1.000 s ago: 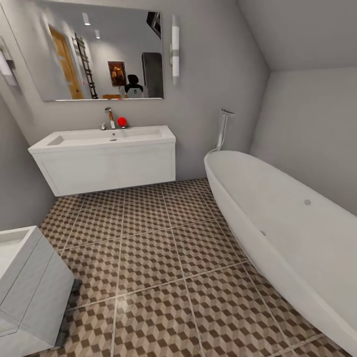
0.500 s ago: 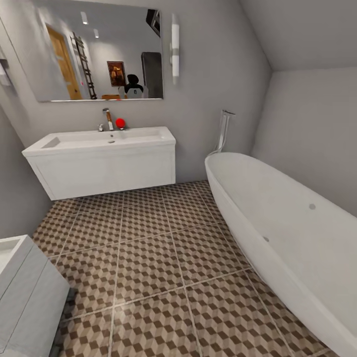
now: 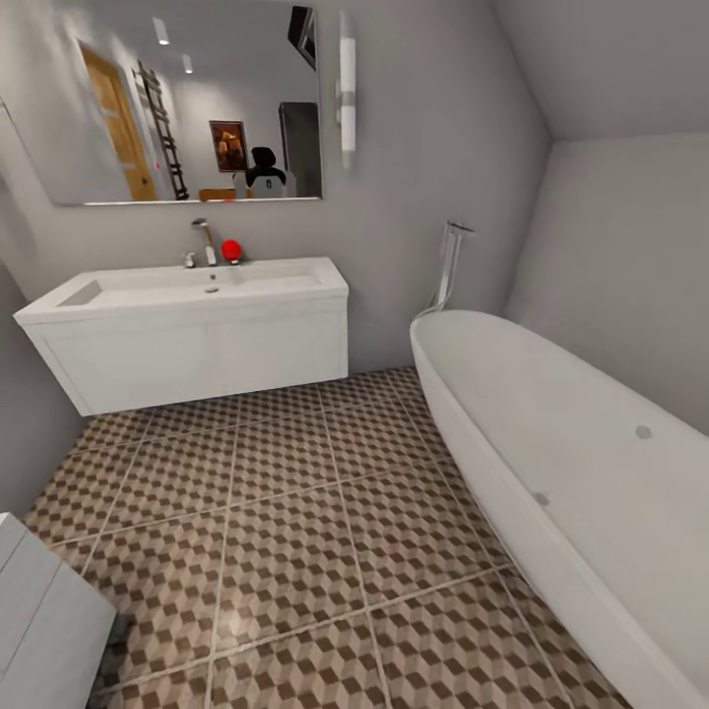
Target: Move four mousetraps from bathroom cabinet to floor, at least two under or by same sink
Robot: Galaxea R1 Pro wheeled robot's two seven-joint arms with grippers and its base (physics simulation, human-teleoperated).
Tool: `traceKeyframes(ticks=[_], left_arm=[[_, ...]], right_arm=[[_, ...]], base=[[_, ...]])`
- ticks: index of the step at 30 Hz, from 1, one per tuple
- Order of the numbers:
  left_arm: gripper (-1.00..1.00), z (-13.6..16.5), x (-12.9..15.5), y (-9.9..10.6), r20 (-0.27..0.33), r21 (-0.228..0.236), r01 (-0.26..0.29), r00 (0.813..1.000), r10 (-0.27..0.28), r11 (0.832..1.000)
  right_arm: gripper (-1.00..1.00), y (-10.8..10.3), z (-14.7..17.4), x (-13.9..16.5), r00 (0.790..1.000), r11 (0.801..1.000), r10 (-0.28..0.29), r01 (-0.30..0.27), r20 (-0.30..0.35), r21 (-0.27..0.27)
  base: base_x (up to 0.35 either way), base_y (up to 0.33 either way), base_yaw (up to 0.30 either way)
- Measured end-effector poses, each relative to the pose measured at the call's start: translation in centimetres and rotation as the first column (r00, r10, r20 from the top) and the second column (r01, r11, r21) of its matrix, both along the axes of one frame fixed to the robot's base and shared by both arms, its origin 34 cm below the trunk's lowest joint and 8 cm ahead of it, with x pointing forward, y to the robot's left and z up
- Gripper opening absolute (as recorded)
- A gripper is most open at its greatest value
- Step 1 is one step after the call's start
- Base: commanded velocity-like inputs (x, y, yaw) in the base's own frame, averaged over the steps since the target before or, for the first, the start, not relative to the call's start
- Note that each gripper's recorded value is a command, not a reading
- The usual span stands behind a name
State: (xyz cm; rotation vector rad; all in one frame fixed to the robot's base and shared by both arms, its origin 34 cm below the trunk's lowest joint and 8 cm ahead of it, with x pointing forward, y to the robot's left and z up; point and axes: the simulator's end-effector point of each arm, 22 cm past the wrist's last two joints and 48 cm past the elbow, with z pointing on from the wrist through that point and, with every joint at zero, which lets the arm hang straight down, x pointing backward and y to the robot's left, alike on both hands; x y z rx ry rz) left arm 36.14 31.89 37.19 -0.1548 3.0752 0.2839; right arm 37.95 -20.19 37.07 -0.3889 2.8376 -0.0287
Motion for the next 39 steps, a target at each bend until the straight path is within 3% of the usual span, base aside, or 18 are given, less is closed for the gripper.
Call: traceKeyframes(ticks=[10, 39], left_arm=[[-1.00, -0.1, -0.2, 0.2, -0.004, 0.002, -0.001, 1.000, 0.001, 1.000], [-1.00, -0.9, -1.7, 0.2, -0.043, 0.003, -0.002, 0.999, 0.002, 1.000]], right_arm=[[-1.00, -0.1, -0.1, -0.1, 1.000, 1.000, 0.000, 0.000, -0.003, -0.001], [-1.00, -0.2, -1.0, -1.6, 0.999, 1.000, 0.002, -0.002, -0.042, -0.005]], base=[[0.261, 0.000, 0.039], [0.054, 0.000, 0.173]])
